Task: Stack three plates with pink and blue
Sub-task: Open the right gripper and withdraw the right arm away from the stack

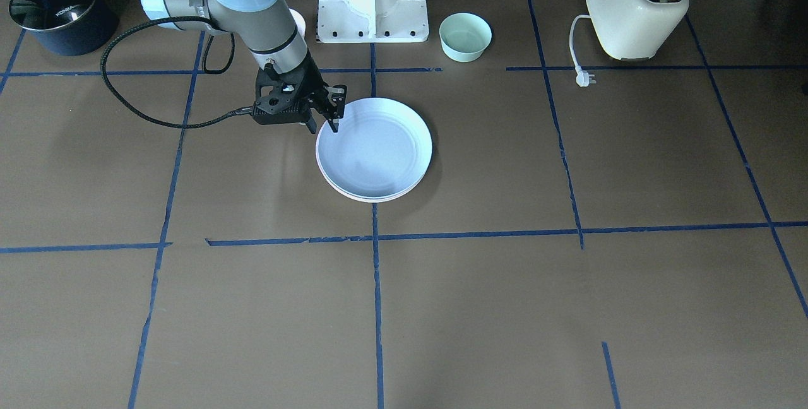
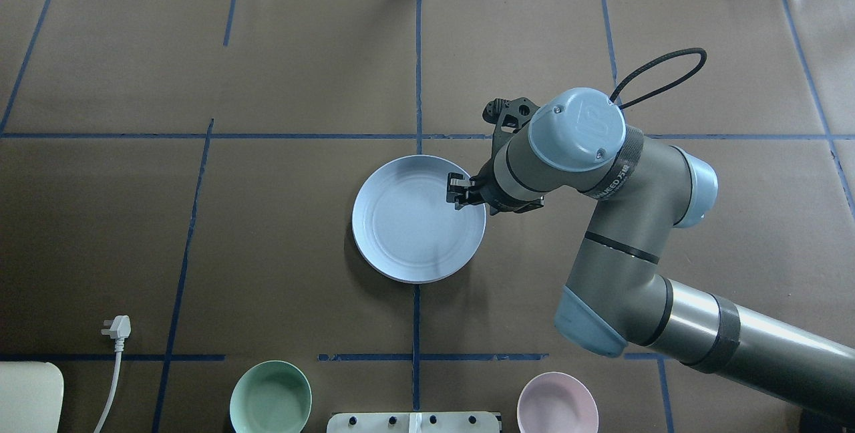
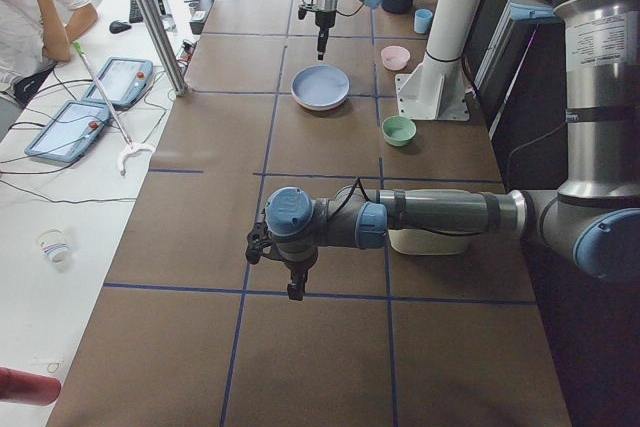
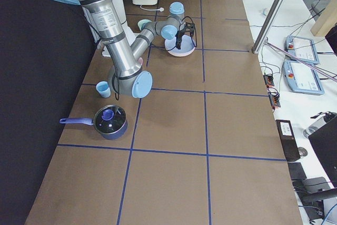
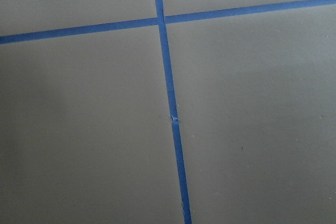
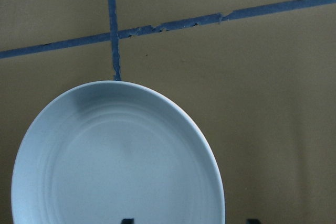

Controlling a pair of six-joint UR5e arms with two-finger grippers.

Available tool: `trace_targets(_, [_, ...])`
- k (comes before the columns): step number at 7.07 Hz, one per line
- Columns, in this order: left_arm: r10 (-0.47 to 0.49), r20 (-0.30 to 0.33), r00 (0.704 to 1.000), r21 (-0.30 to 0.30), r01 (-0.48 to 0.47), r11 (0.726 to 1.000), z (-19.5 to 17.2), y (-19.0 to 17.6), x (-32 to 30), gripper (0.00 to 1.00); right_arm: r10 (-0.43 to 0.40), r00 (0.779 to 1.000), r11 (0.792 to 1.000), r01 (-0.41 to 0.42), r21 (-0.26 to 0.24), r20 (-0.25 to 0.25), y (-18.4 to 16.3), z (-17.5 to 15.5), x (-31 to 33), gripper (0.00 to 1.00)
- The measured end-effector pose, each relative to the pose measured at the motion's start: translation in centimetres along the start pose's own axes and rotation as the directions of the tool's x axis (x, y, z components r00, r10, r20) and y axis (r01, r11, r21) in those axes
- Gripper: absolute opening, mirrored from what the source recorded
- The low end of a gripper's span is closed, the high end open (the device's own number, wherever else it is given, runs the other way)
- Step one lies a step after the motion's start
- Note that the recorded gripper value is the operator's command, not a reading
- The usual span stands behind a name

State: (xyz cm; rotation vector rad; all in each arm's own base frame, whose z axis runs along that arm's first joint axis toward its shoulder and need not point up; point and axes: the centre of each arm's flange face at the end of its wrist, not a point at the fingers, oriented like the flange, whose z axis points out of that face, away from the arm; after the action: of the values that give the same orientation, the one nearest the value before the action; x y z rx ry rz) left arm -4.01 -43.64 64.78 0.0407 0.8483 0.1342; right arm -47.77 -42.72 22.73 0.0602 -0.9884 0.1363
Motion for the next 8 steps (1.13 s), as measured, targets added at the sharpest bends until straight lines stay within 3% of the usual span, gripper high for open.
trace_targets(1, [0.002, 0.004, 1.0, 0.0, -0.002, 1.0, 0.1, 0.0, -0.1, 1.0, -0.017, 1.0, 1.0, 0.017, 0.0, -0.009, -2.3, -1.0, 1.7, 1.0])
trace_targets(3, [-0.012, 0.051, 0.999, -0.019, 0.013, 1.0, 0.7, 0.1, -1.3, 1.0, -0.106, 0.992, 0.994, 0.104, -0.042, -0.064, -10.3, -3.7, 11.6, 1.0])
trace_targets(4, [-0.014, 0.088, 0.996, -0.026, 0.017, 1.0, 0.8, 0.2, -1.8, 1.0, -0.188, 0.975, 0.981, 0.18, -0.079, -0.118, -14.4, -5.1, 18.7, 1.0])
trace_targets(5, [-0.02, 0.1, 0.995, -0.033, 0.024, 0.999, 1.0, 0.5, -2.1, 1.0, -0.283, 0.944, 0.957, 0.265, -0.122, -0.171, -17.5, -7.4, 26.3, 1.0])
trace_targets(6, [-0.033, 0.098, 0.995, -0.047, 0.038, 0.998, 1.1, 0.7, -2.1, 1.0, -0.36, 0.911, 0.929, 0.331, -0.164, -0.2, -19.1, -10.2, 34.2, 1.0])
trace_targets(7, [-0.055, 0.092, 0.994, -0.072, 0.062, 0.995, 0.6, 0.1, -1.5, 1.0, -0.411, 0.89, 0.906, 0.374, -0.199, -0.197, -18.7, -13.2, 43.0, 1.0])
trace_targets(8, [-0.069, 0.091, 0.994, -0.086, 0.076, 0.993, -0.4, -0.6, -0.5, 1.0, -0.42, 0.889, 0.9, 0.381, -0.213, -0.183, -17.0, -15.7, 50.5, 1.0])
